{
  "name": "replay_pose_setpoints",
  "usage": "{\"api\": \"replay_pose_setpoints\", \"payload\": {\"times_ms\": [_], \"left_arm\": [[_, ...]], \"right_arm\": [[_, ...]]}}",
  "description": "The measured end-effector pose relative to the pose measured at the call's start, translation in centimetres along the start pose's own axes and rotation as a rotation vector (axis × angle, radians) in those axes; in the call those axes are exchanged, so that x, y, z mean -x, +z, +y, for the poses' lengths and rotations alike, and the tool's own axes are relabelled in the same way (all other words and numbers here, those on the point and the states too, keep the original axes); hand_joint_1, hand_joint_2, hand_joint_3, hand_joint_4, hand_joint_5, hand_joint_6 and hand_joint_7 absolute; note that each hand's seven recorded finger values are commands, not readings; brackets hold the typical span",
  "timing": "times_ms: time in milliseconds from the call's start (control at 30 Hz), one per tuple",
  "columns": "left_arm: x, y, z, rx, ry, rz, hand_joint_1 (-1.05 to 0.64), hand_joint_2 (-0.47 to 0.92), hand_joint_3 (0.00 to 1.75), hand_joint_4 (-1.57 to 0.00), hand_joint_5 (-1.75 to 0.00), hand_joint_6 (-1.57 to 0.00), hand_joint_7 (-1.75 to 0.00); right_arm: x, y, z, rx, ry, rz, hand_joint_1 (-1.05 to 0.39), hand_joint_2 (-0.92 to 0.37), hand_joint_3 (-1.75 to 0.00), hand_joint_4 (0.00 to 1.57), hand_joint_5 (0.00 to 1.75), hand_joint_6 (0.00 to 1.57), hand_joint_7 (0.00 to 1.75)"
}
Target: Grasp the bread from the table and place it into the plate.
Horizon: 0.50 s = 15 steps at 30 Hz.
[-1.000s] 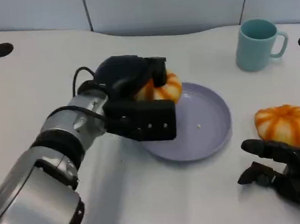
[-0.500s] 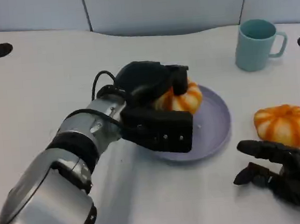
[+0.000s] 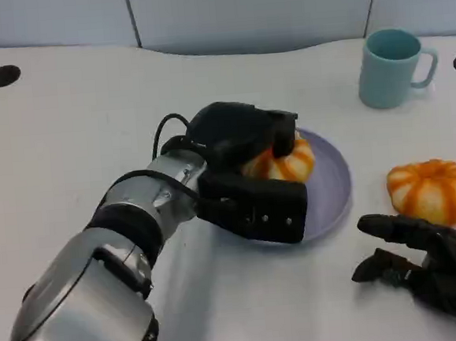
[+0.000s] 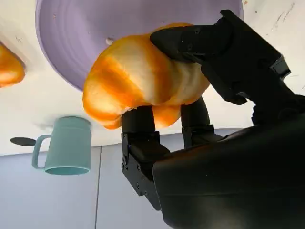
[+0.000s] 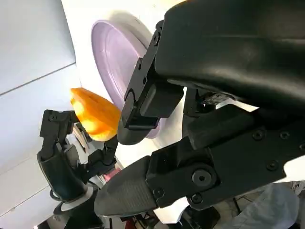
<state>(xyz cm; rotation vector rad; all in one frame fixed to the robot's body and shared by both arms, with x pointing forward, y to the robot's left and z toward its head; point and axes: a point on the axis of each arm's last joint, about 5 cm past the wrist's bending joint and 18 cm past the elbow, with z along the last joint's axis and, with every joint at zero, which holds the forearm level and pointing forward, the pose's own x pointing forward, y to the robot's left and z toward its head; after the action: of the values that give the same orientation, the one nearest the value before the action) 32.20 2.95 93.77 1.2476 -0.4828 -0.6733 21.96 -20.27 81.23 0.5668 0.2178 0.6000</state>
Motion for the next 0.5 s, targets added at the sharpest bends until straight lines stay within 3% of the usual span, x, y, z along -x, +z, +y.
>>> {"api": "replay_pose_setpoints", "payload": {"times_ms": [33, 67, 167, 333, 433, 500], "left_arm": [[-0.01, 0.02, -0.02, 0.001, -0.013, 0.002, -0.22, 0.67, 0.93, -0.8, -1.75, -0.68, -1.59], [-0.02, 0.03, -0.05, 0.003, -0.027, 0.003, -0.24, 0.7, 0.7, -0.76, -1.61, -0.75, -1.28], [-0.02, 0.03, -0.09, 0.004, -0.059, 0.011, -0.28, 0.84, 0.33, -0.71, -1.34, -0.82, -0.87], [-0.06, 0.02, -0.07, 0.012, -0.09, 0.024, -0.31, 0.92, 0.22, -0.57, -1.12, -0.66, -0.59], [-0.06, -0.02, -0.09, 0.007, -0.107, 0.036, -0.31, 0.92, 0.2, -0.54, -1.07, -0.64, -0.53], [-0.06, -0.03, -0.1, 0.005, -0.115, 0.039, -0.37, 0.92, 0.17, -0.43, -0.89, -0.54, -0.4]], "right_arm": [[-0.01, 0.0, 0.01, 0.0, 0.0, 0.0, -0.39, -0.92, -0.13, 0.53, 1.13, 0.94, 0.02], [0.0, -0.01, 0.02, -0.001, 0.0, 0.0, -0.39, -0.92, -0.14, 0.52, 1.13, 0.94, 0.02], [0.02, -0.03, 0.06, 0.001, 0.0, -0.001, -0.39, -0.92, -0.13, 0.52, 1.13, 0.94, 0.02], [0.0, -0.04, 0.11, -0.002, -0.005, -0.001, -0.39, -0.92, -0.13, 0.52, 1.13, 0.94, 0.02], [-0.02, -0.04, 0.12, -0.004, -0.004, 0.001, -0.39, -0.92, -0.13, 0.52, 1.13, 0.93, 0.02], [-0.02, -0.03, 0.12, -0.004, -0.004, 0.001, -0.39, -0.92, -0.13, 0.52, 1.13, 0.94, 0.02]]}}
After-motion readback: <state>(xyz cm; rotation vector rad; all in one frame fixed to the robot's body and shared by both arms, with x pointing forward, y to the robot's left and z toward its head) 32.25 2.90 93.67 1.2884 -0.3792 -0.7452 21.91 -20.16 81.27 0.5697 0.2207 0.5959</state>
